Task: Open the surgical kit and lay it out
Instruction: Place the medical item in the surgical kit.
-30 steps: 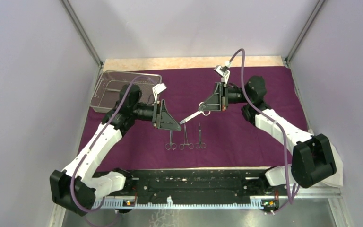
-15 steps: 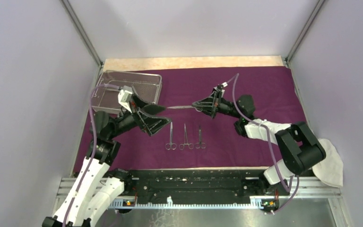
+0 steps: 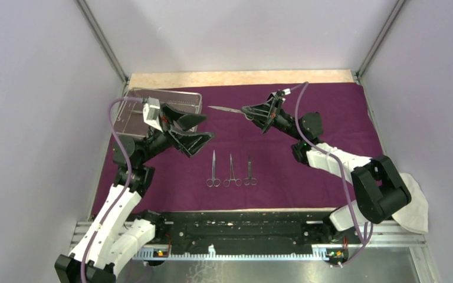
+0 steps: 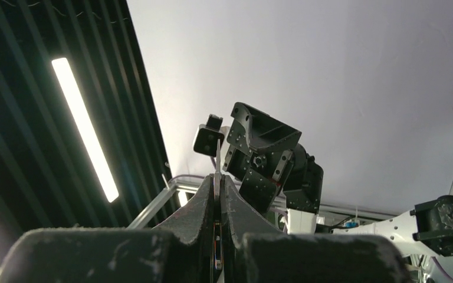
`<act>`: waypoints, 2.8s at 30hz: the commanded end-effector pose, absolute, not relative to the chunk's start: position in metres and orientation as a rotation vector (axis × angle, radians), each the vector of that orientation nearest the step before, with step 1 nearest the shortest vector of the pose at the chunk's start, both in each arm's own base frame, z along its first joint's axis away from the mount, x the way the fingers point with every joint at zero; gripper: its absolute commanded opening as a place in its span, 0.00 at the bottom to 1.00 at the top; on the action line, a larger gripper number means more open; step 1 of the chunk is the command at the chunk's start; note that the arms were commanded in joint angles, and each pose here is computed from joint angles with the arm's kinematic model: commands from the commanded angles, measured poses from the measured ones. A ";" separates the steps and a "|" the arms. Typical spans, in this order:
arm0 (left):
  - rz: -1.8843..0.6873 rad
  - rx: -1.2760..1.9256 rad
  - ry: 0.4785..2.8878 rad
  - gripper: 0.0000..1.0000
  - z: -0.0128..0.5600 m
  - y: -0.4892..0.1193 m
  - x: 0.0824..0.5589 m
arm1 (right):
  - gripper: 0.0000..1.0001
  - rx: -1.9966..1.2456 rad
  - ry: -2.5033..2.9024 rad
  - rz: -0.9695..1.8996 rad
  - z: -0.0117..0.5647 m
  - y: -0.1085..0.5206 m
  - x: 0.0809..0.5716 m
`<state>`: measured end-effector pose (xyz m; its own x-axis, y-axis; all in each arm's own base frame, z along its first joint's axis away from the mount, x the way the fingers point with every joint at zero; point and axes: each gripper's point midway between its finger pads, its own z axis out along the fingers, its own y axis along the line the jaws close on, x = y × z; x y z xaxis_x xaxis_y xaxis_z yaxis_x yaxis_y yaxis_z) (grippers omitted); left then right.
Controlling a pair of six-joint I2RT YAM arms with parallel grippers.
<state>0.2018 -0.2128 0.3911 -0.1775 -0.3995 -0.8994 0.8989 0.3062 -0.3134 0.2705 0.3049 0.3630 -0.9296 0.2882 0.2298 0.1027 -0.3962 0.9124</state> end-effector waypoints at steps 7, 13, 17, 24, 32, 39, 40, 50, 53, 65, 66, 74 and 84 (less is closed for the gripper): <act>-1.683 0.087 1.410 0.91 0.418 -0.224 0.236 | 0.00 1.054 1.523 2.895 0.406 0.288 0.284; -1.680 -0.155 1.406 0.87 0.422 -0.224 0.247 | 0.00 1.045 1.550 2.832 0.396 0.294 0.291; -1.670 -0.324 1.480 0.82 0.418 -0.228 0.256 | 0.00 1.024 1.595 2.736 0.381 0.300 0.296; -1.538 -0.566 1.613 0.65 0.398 -0.224 0.274 | 0.00 0.897 1.594 2.649 0.382 0.306 0.301; -1.428 -0.709 1.660 0.68 0.389 -0.214 0.290 | 0.00 0.808 1.677 2.551 0.379 0.314 0.299; -1.450 -0.629 1.602 0.65 0.410 -0.227 0.305 | 0.00 0.794 1.742 2.496 0.370 0.317 0.296; -1.446 -0.621 1.602 0.58 0.412 -0.228 0.306 | 0.00 0.791 1.744 2.488 0.370 0.317 0.296; -1.400 -0.549 1.646 0.00 0.406 -0.232 0.305 | 0.14 0.716 1.823 2.370 0.360 0.317 0.288; -1.413 -0.396 1.610 0.00 0.409 -0.240 0.298 | 0.31 0.525 1.920 2.161 0.339 0.305 0.284; -1.433 0.038 1.948 0.00 0.341 -0.289 0.279 | 0.64 -0.677 2.131 0.854 0.269 0.226 0.260; -1.443 0.049 1.973 0.00 0.339 -0.292 0.279 | 0.64 -0.718 2.102 0.867 0.280 0.237 0.256; -1.475 0.050 2.066 0.00 0.324 -0.304 0.283 | 0.53 -0.808 2.134 0.893 0.287 0.279 0.249; -1.468 0.013 2.108 0.00 0.317 -0.308 0.282 | 0.42 -0.879 2.188 0.748 0.271 0.286 0.258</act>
<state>0.2856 -0.3035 0.2980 -0.8389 -0.3060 -0.4501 0.2994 0.4311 -0.8512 0.2519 0.2856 0.2543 -0.6267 -0.3439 -0.6992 -0.7193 0.6005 0.3493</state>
